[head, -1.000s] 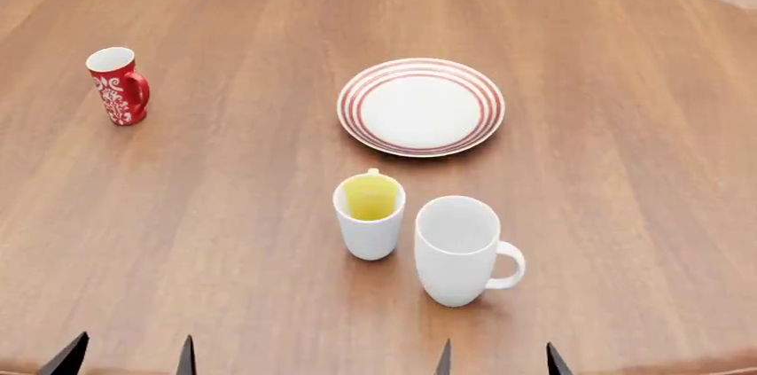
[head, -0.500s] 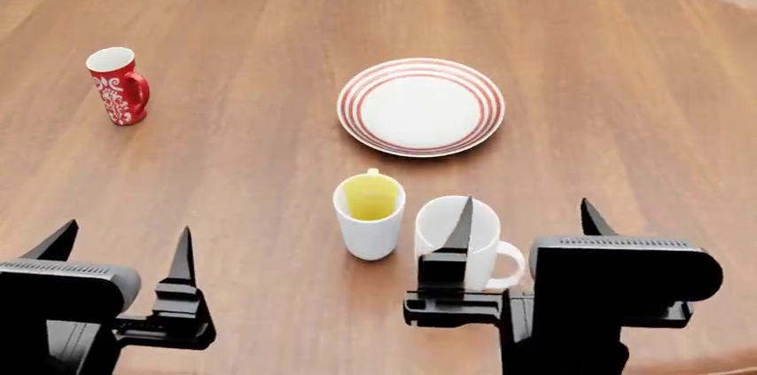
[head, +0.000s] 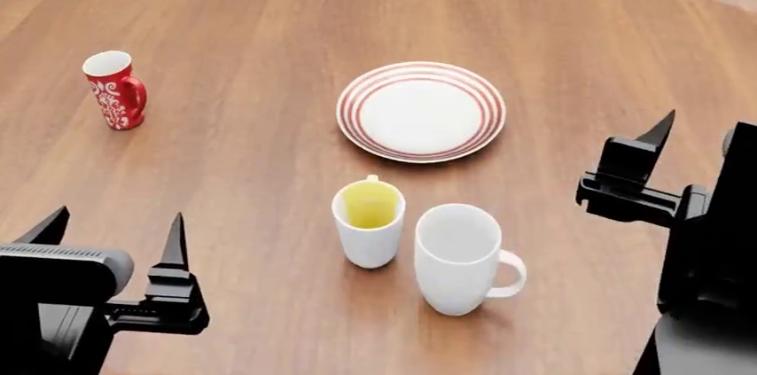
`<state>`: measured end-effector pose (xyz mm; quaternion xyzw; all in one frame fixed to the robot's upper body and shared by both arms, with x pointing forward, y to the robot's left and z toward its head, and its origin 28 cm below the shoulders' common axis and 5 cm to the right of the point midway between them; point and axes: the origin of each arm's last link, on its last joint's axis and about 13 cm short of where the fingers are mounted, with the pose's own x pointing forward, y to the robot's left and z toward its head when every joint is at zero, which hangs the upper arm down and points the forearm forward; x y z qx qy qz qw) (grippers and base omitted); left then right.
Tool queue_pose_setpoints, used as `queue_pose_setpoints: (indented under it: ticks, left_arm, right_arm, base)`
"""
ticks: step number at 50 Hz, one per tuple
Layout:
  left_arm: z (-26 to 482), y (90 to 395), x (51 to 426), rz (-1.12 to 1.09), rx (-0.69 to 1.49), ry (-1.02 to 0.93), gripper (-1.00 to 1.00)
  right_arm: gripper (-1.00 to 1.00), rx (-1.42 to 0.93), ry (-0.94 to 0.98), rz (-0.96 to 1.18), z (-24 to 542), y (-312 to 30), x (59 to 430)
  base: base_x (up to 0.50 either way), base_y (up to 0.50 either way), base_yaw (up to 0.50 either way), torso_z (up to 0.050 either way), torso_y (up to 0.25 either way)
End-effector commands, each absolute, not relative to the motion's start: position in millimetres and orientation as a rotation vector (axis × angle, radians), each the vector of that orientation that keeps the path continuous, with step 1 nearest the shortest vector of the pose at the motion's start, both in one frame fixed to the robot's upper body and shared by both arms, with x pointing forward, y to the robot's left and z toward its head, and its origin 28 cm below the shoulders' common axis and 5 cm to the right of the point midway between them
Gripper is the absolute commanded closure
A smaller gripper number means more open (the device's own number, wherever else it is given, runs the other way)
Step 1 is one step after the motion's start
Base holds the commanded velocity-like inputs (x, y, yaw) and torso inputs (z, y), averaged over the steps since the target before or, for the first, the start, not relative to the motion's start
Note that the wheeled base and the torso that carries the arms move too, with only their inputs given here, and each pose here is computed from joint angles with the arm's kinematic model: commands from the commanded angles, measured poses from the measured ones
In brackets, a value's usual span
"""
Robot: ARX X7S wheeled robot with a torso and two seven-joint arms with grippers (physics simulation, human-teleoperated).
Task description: Pick up the red mug and put it on the plate
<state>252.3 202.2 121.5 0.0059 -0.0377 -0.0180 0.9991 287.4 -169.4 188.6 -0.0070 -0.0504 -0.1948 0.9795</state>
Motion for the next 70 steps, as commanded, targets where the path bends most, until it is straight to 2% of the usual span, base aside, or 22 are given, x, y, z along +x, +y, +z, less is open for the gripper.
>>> queue_pose_setpoints:
  ticks: [1,70]
  left_arm:
    - [122.3,203.2,253.1,-0.032,0.011,-0.077,-1.0]
    - [123.6,204.7,253.6,-0.031,0.012,-0.081,-1.0]
  right_arm:
    - [-1.0,-0.013,-0.095,-0.414,196.8,-177.8,290.2]
    - [-1.0,-0.024,-0.057,-0.391,193.9,-176.0,291.1]
  base:
    - [0.5,0.0,0.0,0.0,0.0]
    - [0.5,0.0,0.0,0.0,0.001]
